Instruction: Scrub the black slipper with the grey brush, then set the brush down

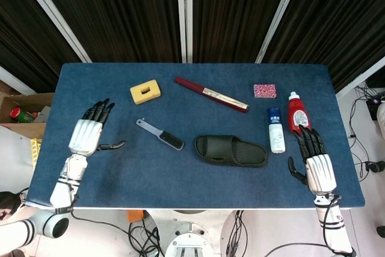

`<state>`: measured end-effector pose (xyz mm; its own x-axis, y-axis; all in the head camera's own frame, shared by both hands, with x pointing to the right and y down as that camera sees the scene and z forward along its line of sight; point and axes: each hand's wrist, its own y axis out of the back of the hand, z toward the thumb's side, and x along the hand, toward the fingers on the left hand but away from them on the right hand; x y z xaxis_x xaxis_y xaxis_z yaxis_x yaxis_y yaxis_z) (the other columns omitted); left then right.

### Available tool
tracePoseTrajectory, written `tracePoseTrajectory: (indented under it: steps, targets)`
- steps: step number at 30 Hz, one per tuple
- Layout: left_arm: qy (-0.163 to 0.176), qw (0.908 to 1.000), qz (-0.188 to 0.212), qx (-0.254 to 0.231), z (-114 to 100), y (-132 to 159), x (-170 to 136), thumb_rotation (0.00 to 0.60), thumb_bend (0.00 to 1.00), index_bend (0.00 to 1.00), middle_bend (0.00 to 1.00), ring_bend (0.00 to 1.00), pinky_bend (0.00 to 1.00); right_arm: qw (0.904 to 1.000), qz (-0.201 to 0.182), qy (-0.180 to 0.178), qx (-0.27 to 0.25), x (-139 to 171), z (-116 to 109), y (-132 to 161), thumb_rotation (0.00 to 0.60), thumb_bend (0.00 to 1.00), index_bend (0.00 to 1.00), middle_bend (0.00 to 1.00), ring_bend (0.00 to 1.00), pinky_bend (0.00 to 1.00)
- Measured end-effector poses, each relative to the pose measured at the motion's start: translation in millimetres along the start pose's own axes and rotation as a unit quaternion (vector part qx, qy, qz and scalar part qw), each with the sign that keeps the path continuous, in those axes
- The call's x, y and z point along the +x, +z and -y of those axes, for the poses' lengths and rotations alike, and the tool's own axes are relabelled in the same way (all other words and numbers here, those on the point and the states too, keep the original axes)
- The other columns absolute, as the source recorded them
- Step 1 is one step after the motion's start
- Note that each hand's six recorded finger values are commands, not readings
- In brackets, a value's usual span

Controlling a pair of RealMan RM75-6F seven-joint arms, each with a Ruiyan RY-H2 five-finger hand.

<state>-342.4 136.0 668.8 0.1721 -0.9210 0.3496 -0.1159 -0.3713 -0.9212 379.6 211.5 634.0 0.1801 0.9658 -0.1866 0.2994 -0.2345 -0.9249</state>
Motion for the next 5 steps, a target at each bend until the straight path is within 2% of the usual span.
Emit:
tracePoseTrajectory:
  steps: [2, 5]
  targets:
    - [0.005, 0.9997, -0.025, -0.006, 1, -17, -28, 0.168, 0.09, 0.00, 0.02, 0.04, 0.19, 0.9993, 0.031, 0.015, 0.011, 10, 4, -15, 0.600, 0.48, 0.00, 0.00, 0.00, 0.00]
    - [-0.016, 0.9980, -0.060, -0.017, 10, -39, -69, 0.161, 0.09, 0.00, 0.02, 0.04, 0.19, 0.9960, 0.076, 0.039, 0.026, 25, 7, -37, 0.600, 0.48, 0.00, 0.00, 0.00, 0.00]
